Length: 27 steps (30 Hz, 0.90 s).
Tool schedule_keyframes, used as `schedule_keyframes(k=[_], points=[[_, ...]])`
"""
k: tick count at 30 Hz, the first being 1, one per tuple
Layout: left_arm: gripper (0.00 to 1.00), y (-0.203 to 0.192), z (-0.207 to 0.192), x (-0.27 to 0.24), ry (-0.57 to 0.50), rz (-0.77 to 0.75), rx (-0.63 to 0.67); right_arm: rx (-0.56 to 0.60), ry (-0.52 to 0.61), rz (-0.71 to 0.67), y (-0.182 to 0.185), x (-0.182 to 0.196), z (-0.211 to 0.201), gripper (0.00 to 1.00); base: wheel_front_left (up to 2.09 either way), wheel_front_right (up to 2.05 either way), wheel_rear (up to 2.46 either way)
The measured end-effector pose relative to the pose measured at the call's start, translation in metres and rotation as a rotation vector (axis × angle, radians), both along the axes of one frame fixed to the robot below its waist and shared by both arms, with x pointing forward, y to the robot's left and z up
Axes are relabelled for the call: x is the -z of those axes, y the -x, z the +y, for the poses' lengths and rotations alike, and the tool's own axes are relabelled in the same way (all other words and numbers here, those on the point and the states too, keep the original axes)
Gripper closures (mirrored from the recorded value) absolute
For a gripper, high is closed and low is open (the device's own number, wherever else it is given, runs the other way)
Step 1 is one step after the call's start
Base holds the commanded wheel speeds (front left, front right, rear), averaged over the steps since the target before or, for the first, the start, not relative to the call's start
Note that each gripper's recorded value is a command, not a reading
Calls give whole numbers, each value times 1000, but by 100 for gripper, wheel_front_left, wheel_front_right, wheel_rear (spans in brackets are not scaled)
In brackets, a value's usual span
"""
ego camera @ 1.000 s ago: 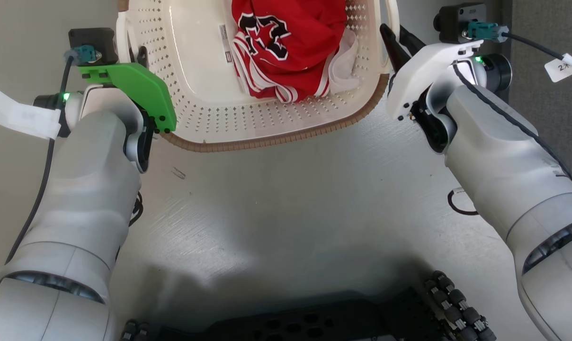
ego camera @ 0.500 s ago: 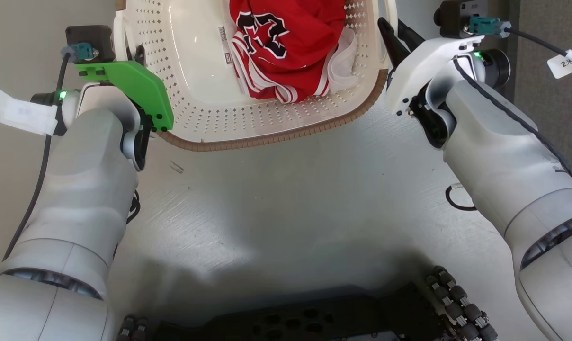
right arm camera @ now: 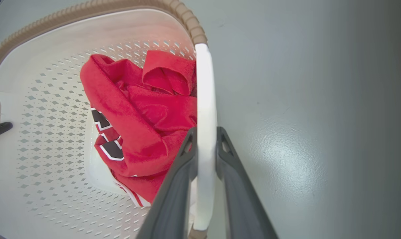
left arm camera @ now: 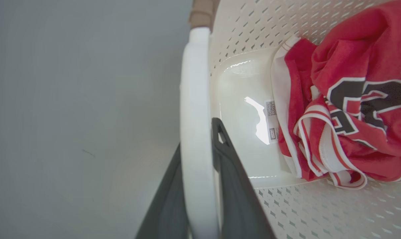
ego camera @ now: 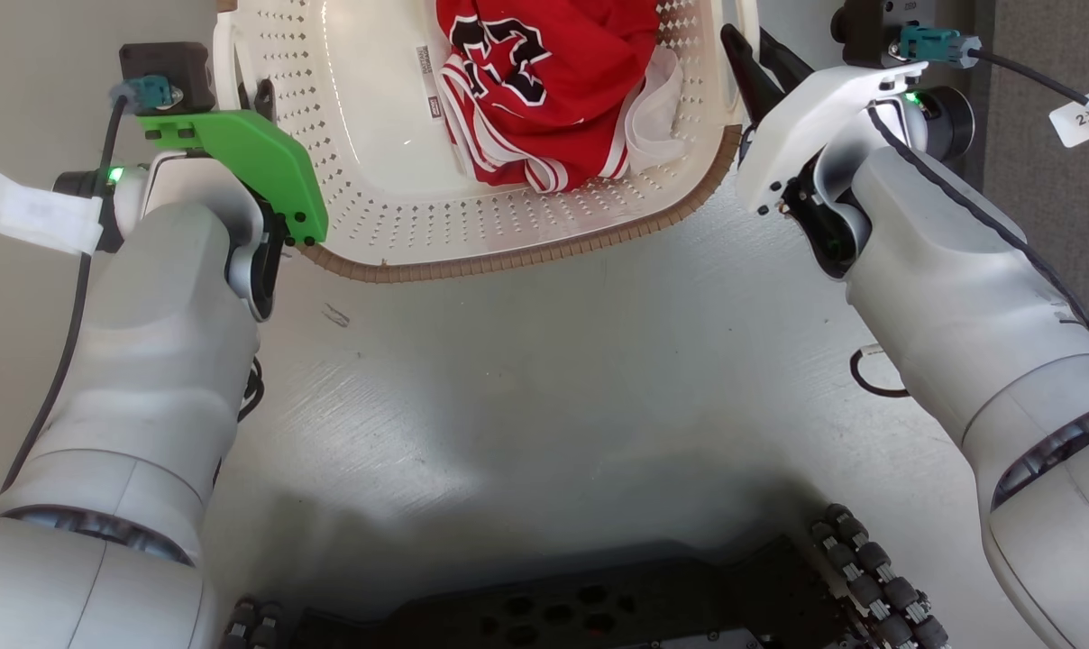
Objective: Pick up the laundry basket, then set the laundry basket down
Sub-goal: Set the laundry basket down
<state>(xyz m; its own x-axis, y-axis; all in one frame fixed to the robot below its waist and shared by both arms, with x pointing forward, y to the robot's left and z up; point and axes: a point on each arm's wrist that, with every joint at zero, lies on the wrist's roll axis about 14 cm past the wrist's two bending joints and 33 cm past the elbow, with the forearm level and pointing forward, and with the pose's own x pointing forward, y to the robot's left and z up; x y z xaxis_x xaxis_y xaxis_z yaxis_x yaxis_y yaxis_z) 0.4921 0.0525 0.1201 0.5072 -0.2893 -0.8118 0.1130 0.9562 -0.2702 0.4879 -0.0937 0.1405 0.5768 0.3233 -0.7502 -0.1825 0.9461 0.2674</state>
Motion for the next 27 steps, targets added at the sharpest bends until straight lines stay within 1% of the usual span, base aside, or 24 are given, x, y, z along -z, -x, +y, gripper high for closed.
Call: schedule_keyframes(k=[2, 3, 4, 5, 11, 18, 24, 25, 27], points=[[100, -1, -1, -1, 5, -6, 3, -9, 2, -1, 0, 0, 1, 100, 0, 0, 0], [89, -3, -2, -2, 11, -23, 4, -15, 3, -2, 0, 0, 1, 85, 0, 0, 0], [3, -2, -2, -3, 16, -23, 6, -28, 3, -4, 0, -1, 3, 5, 0, 0, 0], [0, -4, -2, -4, 17, -29, 5, -42, 10, -7, 0, -1, 3, 0, 0, 0, 0], [0, -7, 4, -10, 21, -56, -3, -52, 33, -11, -1, -3, -4, 0, 0, 0, 0], [0, -17, 8, -28, 29, -107, -31, -46, 16, -43, -8, -19, 0, 0, 0, 0, 0], [0, -15, 10, -44, 32, -138, -43, -10, -19, -134, -33, -51, -1, 0, 0, 0, 0], [0, -14, 10, -50, 32, -146, -41, 2, -27, -169, -41, -64, -4, 0, 0, 0, 0], [0, -15, 9, -58, 34, -165, -40, 16, -33, -199, -47, -76, -7, 0, 0, 0, 0]])
